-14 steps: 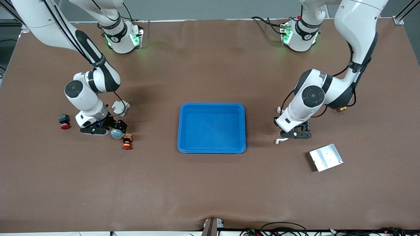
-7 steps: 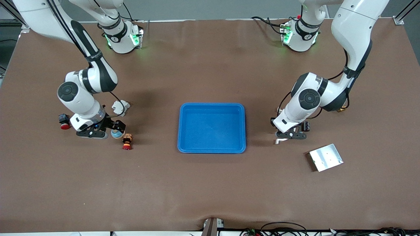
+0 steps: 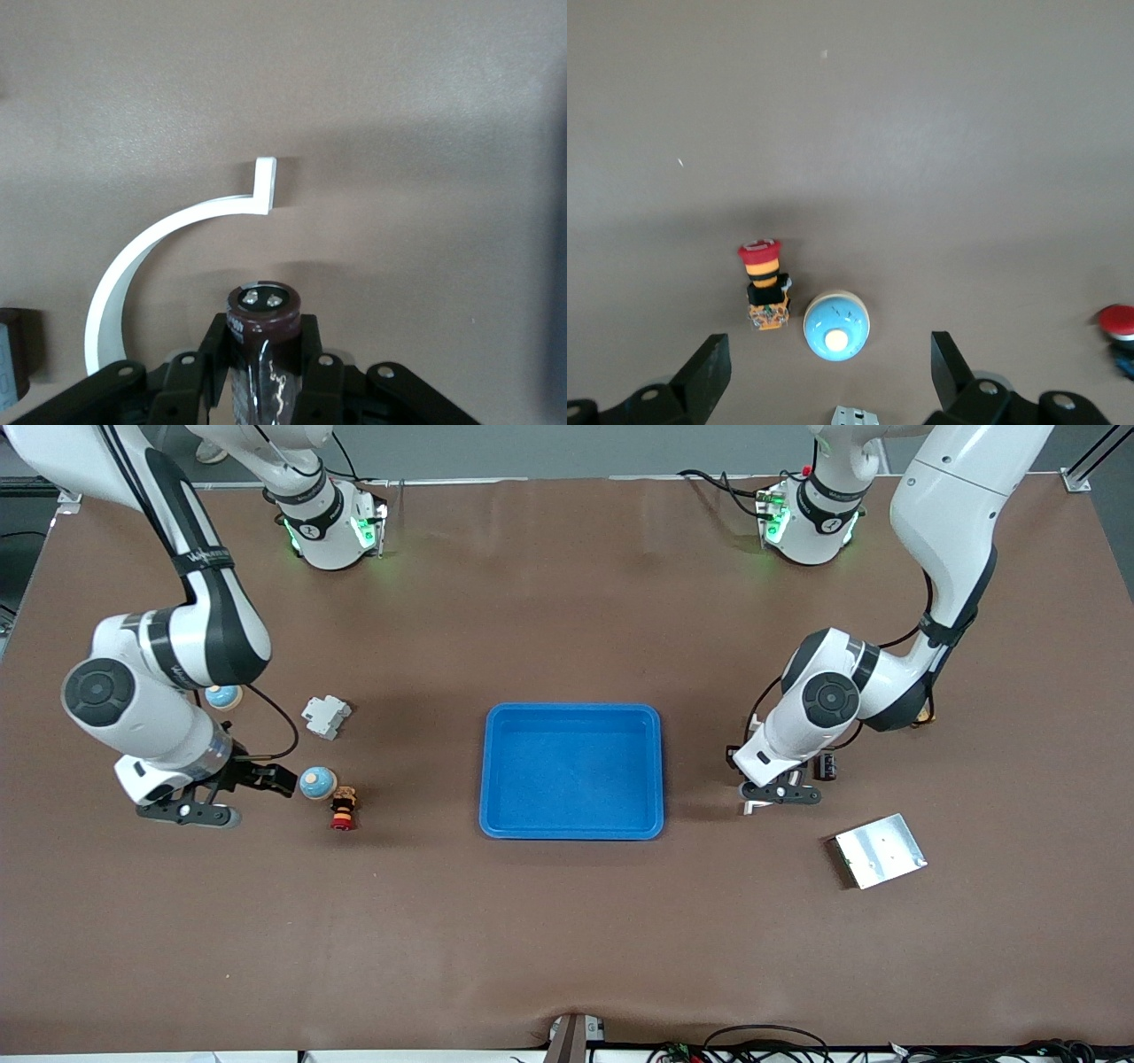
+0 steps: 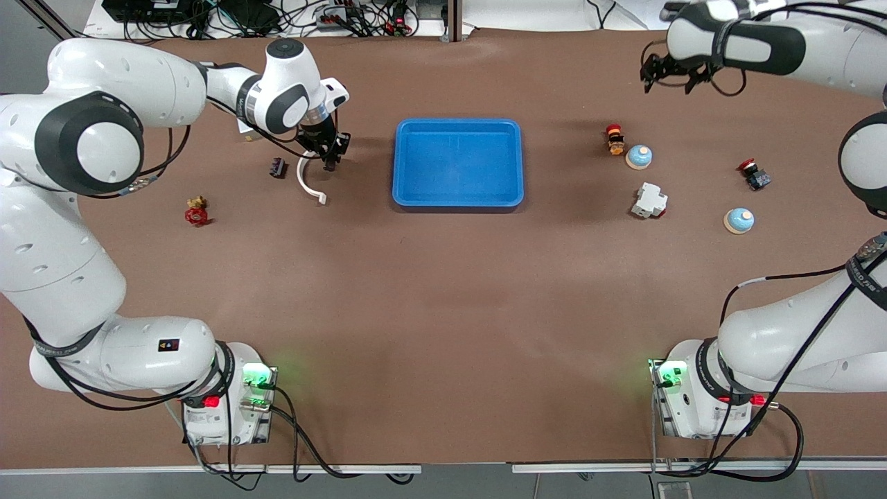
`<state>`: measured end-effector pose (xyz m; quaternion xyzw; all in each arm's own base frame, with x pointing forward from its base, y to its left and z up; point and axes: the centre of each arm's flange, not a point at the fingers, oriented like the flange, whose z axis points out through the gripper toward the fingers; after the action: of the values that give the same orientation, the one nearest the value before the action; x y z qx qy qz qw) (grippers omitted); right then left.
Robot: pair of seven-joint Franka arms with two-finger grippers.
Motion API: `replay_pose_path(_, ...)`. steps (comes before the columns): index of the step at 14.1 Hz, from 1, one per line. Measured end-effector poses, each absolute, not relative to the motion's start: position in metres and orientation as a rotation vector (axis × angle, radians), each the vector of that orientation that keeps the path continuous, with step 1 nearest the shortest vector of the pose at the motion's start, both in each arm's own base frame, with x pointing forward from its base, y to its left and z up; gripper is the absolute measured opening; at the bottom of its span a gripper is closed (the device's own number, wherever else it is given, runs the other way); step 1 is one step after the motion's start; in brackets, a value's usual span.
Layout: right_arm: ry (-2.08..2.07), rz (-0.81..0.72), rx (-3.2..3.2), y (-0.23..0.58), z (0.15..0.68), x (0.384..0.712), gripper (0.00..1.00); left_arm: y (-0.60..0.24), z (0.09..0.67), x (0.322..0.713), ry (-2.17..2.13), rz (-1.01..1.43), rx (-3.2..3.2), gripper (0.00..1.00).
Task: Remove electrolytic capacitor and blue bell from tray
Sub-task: 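Lower the capacitor beside the white bracket while the right gripper retracts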
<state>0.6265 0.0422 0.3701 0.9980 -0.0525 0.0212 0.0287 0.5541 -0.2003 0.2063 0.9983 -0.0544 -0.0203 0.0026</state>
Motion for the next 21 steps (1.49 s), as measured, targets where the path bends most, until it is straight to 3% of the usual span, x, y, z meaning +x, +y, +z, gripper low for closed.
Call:
replay_pose_path(13,-0.018,0.073,3.055,0.018,0.509,0.654,1.00,-0.203,0.185,0.555,-0.144,-0.059,3.101,0.35)
replay_pose_path(17,0.011,-0.005,3.040,0.013,0.534,0.648,1.00,-0.203,0.184,0.555,-0.144,-0.059,3.100,0.37)
replay_pose_path(18,0.009,-0.007,3.027,0.013,0.537,0.647,1.00,-0.203,0.184,0.555,-0.145,-0.059,3.100,0.38)
replay_pose_path(21,0.016,0.013,3.002,0.021,0.550,0.643,1.00,-0.203,0.185,0.556,-0.142,-0.055,3.100,0.67)
